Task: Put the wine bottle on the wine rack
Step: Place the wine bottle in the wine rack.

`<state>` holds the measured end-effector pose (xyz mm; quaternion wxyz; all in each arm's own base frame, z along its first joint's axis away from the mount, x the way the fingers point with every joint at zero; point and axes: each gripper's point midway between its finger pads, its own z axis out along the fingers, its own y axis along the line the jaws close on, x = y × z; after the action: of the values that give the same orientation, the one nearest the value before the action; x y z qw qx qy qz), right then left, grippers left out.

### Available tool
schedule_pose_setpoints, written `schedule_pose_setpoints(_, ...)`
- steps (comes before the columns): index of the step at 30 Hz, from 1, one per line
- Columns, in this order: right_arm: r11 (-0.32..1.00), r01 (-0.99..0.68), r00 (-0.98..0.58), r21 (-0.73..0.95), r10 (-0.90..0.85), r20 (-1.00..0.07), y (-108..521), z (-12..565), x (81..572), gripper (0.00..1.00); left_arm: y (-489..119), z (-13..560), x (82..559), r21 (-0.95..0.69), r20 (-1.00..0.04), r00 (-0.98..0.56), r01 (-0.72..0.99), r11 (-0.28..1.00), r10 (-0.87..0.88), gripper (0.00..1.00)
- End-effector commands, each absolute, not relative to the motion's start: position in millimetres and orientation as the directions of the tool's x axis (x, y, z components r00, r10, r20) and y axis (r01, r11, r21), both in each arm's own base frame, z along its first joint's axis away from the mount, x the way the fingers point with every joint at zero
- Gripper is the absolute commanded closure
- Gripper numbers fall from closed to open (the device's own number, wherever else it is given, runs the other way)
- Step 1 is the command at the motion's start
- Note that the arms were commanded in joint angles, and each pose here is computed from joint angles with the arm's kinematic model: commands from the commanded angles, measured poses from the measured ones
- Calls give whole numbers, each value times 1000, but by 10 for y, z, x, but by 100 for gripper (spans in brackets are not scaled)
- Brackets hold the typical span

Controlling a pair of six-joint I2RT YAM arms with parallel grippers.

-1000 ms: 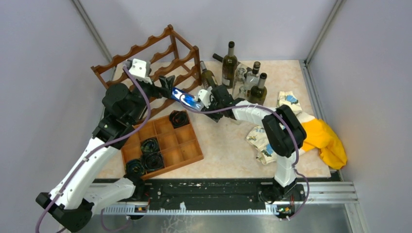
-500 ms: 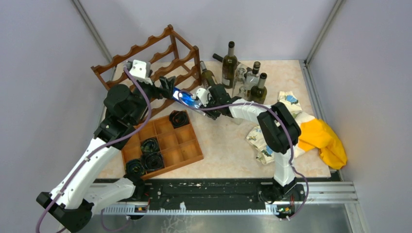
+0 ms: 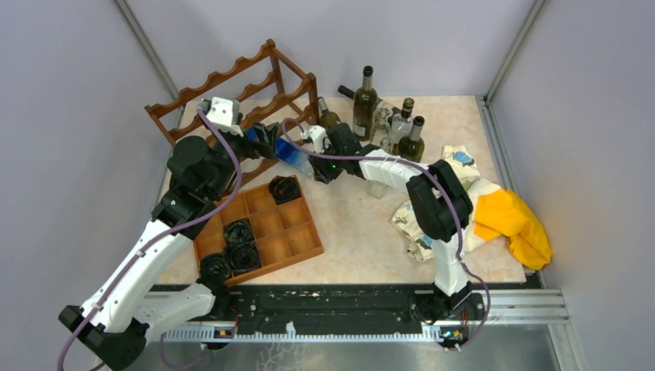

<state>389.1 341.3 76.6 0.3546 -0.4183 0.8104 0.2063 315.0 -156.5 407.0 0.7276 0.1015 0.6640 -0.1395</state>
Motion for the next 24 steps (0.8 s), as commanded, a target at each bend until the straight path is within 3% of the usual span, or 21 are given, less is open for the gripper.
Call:
schedule_pose_setpoints(1,589,-802,-410,101,-419,-810,3708,970,4087,100,-1497,4197,3116,-62,-987,118,320,945,-105,2)
schedule_pose_setpoints(10,591,-793,-455,149,-411,-790,3857,752,4073,100,-1475,4214,3128,-50,-989,120,308,950,-91,2)
schedule_pose_setpoints(24,589,-781,-462,210,-317,-828,4121,960,4233,100,-1499,4223,3165,-31,-990,119,309,950,-71,2)
